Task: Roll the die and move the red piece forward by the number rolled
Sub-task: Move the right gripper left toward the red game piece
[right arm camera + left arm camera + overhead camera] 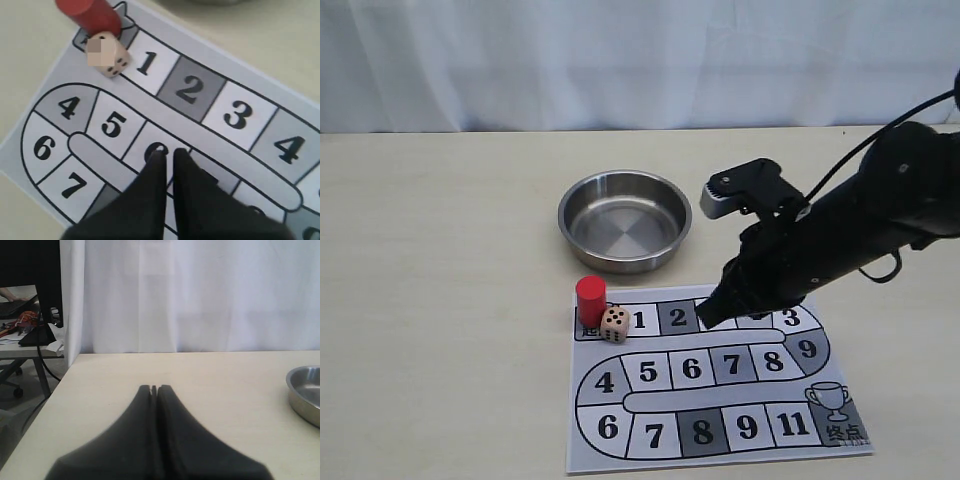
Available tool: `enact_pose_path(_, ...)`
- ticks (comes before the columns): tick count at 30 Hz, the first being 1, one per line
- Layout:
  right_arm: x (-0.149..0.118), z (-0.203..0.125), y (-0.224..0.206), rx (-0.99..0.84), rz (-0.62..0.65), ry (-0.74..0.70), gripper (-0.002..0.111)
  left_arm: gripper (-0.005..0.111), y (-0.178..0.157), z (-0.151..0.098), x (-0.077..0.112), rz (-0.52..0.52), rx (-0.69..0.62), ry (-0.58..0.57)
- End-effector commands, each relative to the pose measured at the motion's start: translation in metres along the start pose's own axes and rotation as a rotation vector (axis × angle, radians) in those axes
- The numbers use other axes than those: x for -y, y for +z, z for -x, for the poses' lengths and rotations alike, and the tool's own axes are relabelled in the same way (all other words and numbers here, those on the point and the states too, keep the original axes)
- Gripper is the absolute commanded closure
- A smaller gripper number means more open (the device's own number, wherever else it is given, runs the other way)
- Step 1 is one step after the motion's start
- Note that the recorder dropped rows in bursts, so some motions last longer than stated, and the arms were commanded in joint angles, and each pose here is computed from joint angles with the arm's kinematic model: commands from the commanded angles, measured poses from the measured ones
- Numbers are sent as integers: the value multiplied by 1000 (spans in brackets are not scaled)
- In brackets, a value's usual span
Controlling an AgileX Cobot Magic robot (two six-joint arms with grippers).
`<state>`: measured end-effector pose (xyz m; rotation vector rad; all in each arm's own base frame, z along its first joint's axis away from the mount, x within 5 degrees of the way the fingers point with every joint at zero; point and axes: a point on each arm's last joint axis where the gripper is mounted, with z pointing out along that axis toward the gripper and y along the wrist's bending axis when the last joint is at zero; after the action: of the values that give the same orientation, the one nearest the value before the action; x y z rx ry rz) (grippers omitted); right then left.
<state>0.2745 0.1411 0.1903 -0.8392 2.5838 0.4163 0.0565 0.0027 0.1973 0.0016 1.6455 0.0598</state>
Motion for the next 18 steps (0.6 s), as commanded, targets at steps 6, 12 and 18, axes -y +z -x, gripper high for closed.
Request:
enact_pose_path(6, -36, 11, 17, 71, -3, -132, 104, 107, 0, 3, 0, -1, 20, 0)
enact_pose_path(12, -36, 10, 48, -7, 13, -101, 104, 107, 0, 3, 0, -1, 20, 0)
enact_pose_path(18, -35, 20, 69, -75, 49, -91, 104, 107, 0, 3, 0, -1, 20, 0)
